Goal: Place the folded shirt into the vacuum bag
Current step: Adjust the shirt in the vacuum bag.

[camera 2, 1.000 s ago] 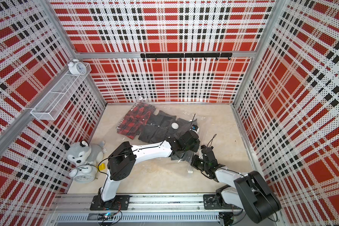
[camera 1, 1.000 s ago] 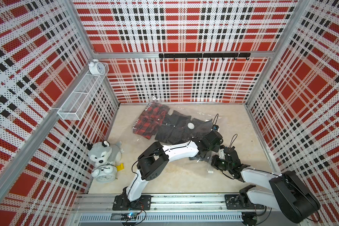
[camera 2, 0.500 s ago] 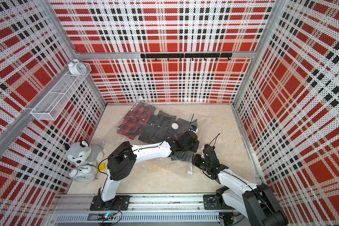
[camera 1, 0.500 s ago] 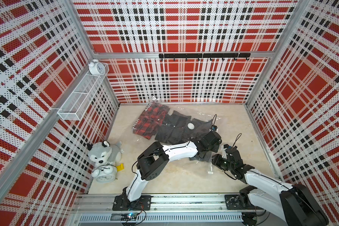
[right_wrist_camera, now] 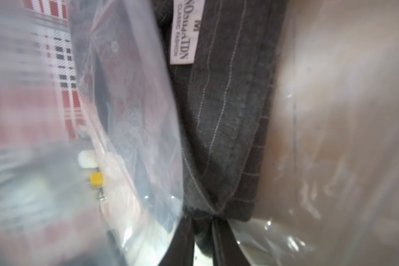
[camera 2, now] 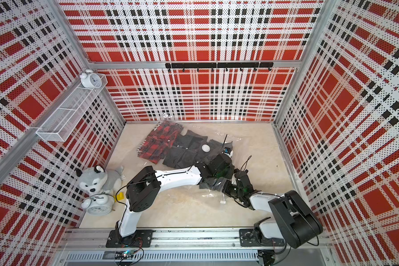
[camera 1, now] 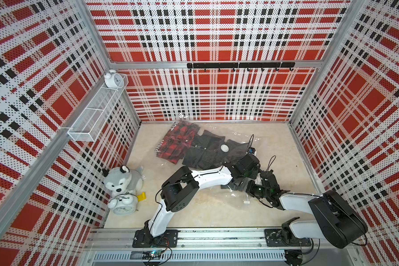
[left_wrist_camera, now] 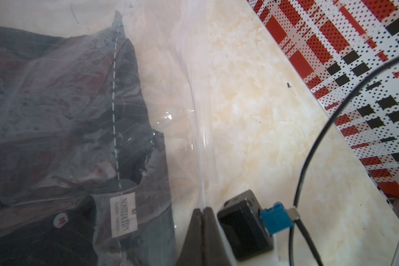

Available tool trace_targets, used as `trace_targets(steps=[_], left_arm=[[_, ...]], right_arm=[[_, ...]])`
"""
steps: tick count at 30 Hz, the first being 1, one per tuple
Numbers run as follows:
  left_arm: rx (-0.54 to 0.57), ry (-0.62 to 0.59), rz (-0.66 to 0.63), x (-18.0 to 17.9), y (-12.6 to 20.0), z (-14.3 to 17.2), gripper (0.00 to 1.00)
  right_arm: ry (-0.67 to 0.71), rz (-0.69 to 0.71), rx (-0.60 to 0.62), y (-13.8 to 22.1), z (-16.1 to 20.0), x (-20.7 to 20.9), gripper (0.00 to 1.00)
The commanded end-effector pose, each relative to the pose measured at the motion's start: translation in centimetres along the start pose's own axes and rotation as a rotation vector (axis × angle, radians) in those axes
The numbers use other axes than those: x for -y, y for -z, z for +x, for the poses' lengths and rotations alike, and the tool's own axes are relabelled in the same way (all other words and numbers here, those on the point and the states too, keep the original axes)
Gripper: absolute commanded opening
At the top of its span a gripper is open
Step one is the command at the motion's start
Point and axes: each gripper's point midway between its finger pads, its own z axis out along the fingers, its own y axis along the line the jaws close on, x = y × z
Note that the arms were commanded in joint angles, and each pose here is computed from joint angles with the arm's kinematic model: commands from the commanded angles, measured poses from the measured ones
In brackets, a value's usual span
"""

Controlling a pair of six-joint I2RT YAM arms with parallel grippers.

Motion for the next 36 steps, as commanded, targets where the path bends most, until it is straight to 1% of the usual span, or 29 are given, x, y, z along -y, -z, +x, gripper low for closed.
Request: trace_targets(steps=[1, 3, 4, 5, 8, 11, 15, 17, 19, 21, 22, 23, 26, 29, 34, 36], left_arm=[[0.092, 0.036, 0.046, 0.8, 1.0, -3.6, 0.00], [0.101, 0.041, 0.044, 0.6, 0.6, -3.9, 0.00], [0.108, 0.045, 0.045, 0.5, 0.5, -4.2, 0.00], [0.111, 0.045, 0.050, 0.5, 0.3, -4.5, 0.00], [0.140, 0.045, 0.053, 0.2, 0.0, -5.5, 0.00], [0.158, 0.056, 0.086, 0.3, -0.4, -6.1, 0.00], [0.149, 0.063, 0.128, 0.7, -1.2, -6.2, 0.00], [0.140, 0.061, 0.151, 1.2, -0.8, -6.1, 0.12], [0.141, 0.056, 0.170, 1.9, 0.2, -6.1, 0.31], [0.148, 0.053, 0.182, 2.3, 1.7, -6.2, 0.47], [0.151, 0.051, 0.191, 2.7, 2.7, -6.2, 0.54], [0.155, 0.053, 0.195, 2.7, 3.5, -6.1, 0.58], [0.164, 0.067, 0.205, 2.4, 6.1, -5.9, 0.67], [0.165, 0.086, 0.185, 1.0, 8.5, -4.9, 0.73], [0.105, 0.131, 0.194, -1.1, 10.8, -1.0, 0.83], [0.076, 0.155, 0.197, -1.8, 11.6, 0.6, 0.87]], right_arm=[[0.006, -0.094, -0.041, 0.1, 1.0, -1.8, 0.18], [-0.012, -0.051, -0.043, 0.3, 1.1, -1.1, 0.19], [-0.009, -0.022, -0.033, 0.6, 0.9, -0.9, 0.23], [-0.008, 0.013, -0.015, 1.0, 0.7, -0.4, 0.31], [0.011, 0.112, 0.033, 2.3, -0.2, 0.8, 0.42], [0.012, 0.149, 0.075, 4.0, -1.0, 1.3, 0.48], [0.004, 0.184, 0.167, 7.0, -2.2, 1.9, 0.55], [-0.001, 0.192, 0.202, 8.3, -2.6, 1.9, 0.57], [0.003, 0.198, 0.238, 9.6, -2.9, 1.6, 0.59], [0.006, 0.204, 0.253, 10.2, -2.9, 1.5, 0.59], [0.006, 0.206, 0.258, 10.5, -2.9, 1.5, 0.60], [0.006, 0.205, 0.256, 10.6, -2.8, 1.4, 0.60], [0.006, 0.170, 0.245, 10.9, -2.5, 0.6, 0.61], [0.013, 0.131, 0.214, 11.2, -1.8, -0.4, 0.63], [0.000, 0.150, 0.172, 11.2, -0.6, 0.3, 0.64], [-0.009, 0.129, 0.143, 10.7, 0.0, 0.4, 0.64]])
